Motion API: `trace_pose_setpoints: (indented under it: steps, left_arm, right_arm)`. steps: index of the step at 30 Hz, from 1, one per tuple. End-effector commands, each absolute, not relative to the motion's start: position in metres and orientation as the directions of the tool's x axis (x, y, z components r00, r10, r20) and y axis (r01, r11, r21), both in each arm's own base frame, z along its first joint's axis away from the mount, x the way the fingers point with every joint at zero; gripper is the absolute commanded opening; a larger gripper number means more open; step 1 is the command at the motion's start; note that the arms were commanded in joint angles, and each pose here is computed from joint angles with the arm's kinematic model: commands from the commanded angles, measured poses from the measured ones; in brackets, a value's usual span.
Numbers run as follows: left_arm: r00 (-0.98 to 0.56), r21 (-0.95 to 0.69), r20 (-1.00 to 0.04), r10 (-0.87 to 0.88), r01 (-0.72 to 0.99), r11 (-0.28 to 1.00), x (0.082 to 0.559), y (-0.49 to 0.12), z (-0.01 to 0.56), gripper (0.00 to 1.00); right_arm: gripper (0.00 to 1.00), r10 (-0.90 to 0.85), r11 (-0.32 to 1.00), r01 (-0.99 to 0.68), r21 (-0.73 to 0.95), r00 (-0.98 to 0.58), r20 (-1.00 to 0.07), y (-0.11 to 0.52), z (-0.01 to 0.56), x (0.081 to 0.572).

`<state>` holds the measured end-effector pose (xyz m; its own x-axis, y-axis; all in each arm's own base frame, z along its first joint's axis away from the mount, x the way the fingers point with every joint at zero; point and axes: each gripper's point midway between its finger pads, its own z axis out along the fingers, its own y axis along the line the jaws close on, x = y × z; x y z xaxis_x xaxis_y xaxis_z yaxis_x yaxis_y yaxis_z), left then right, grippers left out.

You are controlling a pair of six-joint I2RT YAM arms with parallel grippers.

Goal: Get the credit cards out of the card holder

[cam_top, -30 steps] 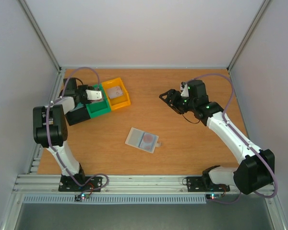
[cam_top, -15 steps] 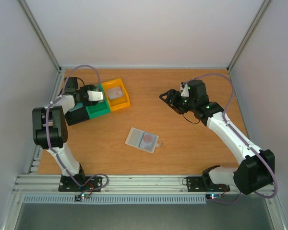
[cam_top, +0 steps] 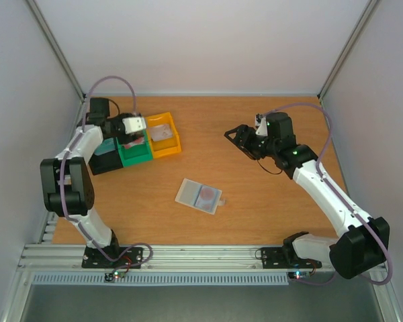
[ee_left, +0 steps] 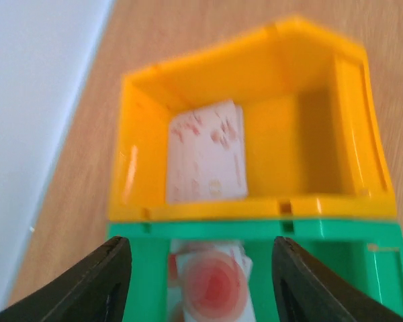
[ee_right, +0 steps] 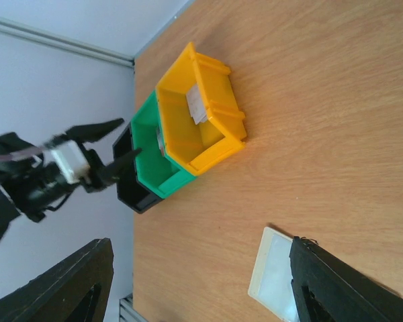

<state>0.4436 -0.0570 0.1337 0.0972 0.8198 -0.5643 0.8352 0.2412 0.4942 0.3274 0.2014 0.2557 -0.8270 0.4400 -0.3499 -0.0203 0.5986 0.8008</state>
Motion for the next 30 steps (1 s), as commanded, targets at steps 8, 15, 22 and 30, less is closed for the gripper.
trace_pose_setpoints:
  steps: [8,15,22,30]
  left_arm:
    - [-0.573,-0.161,-0.524,0.63,0.793,0.587,0.38,-0.076,0.186,0.25]
    - [-0.73,-0.112,-0.31,0.609,0.664,0.739,0.415,-0.048,0.151,0.05]
    - [-0.709,-0.007,-0.242,0.663,0.684,0.729,0.428,-0.047,0.122,0.0]
    - [-0.72,-0.065,-0.057,0.691,0.694,0.717,0.425,-0.035,0.067,0.0]
  right_arm:
    - [0.73,0.435,0.596,-0.08,0.799,-0.805,-0.405,0.194,0.279,0.314]
    - [0.73,0.439,0.582,-0.087,0.808,-0.803,-0.403,0.194,0.282,0.311]
    - [0.72,0.477,0.588,-0.055,0.807,-0.782,-0.401,0.183,0.283,0.3]
    - [0.72,0.491,0.599,-0.046,0.8,-0.768,-0.412,0.177,0.287,0.298]
